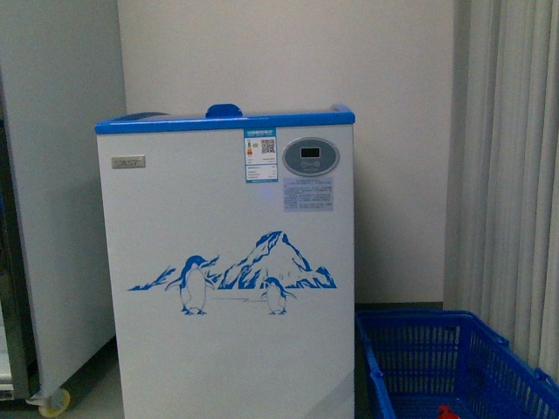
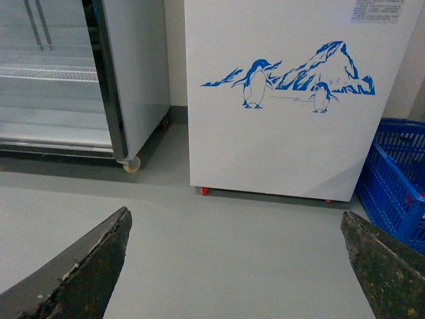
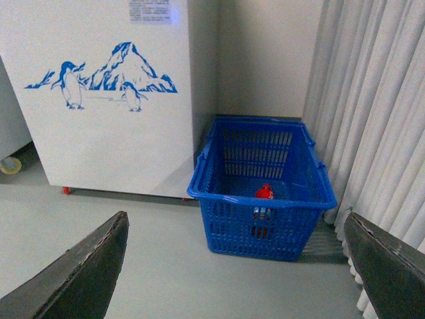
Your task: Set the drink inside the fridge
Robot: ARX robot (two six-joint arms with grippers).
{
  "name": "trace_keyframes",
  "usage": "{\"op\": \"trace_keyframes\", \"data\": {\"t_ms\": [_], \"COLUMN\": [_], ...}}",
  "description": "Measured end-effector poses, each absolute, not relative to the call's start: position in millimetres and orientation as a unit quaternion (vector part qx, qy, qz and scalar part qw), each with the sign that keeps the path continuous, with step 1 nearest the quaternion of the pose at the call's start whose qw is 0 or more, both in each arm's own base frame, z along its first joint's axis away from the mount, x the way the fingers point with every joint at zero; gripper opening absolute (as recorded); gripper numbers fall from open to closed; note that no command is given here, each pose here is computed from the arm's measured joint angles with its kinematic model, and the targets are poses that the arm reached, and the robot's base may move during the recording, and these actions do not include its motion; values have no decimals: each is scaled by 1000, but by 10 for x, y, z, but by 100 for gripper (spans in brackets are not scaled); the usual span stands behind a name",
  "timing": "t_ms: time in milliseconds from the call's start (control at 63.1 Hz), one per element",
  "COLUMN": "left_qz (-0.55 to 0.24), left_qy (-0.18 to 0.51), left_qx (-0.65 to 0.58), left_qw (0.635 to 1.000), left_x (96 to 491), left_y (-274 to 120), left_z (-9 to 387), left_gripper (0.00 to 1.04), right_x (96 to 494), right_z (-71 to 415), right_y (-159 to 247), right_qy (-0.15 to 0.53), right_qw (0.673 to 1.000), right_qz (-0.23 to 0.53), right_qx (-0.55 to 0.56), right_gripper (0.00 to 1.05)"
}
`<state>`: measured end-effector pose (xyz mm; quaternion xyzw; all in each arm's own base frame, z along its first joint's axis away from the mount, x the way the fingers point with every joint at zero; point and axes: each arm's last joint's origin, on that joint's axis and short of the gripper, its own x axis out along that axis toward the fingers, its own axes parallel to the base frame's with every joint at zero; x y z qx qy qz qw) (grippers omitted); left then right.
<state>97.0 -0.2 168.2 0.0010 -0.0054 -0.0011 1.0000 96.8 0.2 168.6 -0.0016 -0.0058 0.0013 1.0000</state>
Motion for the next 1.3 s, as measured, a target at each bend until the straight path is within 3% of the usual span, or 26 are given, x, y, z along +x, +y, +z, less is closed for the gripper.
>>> {"op": "trace_keyframes", "data": {"t_ms": [1299], "left_qz": [-1], "left_qy": [-5], "left_qx": [1], "left_qw": [1000], "left_x": [970], "left_y": [-2], "left_z": [1682], "left_gripper": [97], "right_x": [968], "right_z": [1686], "right_y": [2], "right_qy": [-6], "right_qw": [1000], "right_qz": [2], "right_qx": [-2], "right_gripper": [97]}}
